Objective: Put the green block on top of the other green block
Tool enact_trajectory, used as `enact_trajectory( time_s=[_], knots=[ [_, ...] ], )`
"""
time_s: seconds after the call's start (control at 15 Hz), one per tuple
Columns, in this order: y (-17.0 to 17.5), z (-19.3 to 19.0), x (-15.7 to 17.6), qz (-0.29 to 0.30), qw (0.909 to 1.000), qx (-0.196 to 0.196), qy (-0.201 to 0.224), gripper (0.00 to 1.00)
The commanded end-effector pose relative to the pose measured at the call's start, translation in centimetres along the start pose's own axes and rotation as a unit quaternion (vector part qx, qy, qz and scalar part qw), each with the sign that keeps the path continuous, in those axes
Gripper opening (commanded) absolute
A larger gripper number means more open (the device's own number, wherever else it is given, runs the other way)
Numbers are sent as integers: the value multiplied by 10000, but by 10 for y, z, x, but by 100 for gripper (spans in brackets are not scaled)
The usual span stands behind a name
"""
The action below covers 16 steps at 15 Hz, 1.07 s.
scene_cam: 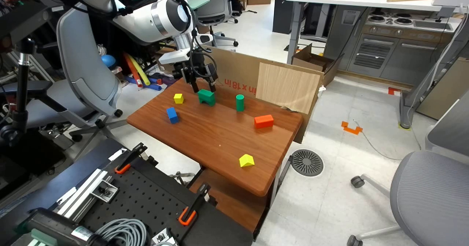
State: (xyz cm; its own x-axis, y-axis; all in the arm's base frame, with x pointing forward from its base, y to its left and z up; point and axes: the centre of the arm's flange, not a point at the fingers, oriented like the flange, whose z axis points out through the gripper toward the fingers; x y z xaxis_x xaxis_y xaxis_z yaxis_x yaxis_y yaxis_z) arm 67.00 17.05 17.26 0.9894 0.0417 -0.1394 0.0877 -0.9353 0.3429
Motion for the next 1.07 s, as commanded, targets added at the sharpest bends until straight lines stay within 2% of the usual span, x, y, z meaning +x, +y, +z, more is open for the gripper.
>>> enact_trajectory(
  time_s=[0.0, 0.2, 0.4, 0.8, 1.0],
  knots=[
    [9, -1, 3, 102, 9997, 94, -178, 100],
    [35, -8, -1, 282, 9989, 323, -200, 100],
    [74, -26, -20, 406, 9965, 723, -97, 100],
    [150, -65, -64, 356, 9830, 1799, -61, 100],
    [183, -65, -93, 495, 9800, 1928, 23, 100]
  ],
)
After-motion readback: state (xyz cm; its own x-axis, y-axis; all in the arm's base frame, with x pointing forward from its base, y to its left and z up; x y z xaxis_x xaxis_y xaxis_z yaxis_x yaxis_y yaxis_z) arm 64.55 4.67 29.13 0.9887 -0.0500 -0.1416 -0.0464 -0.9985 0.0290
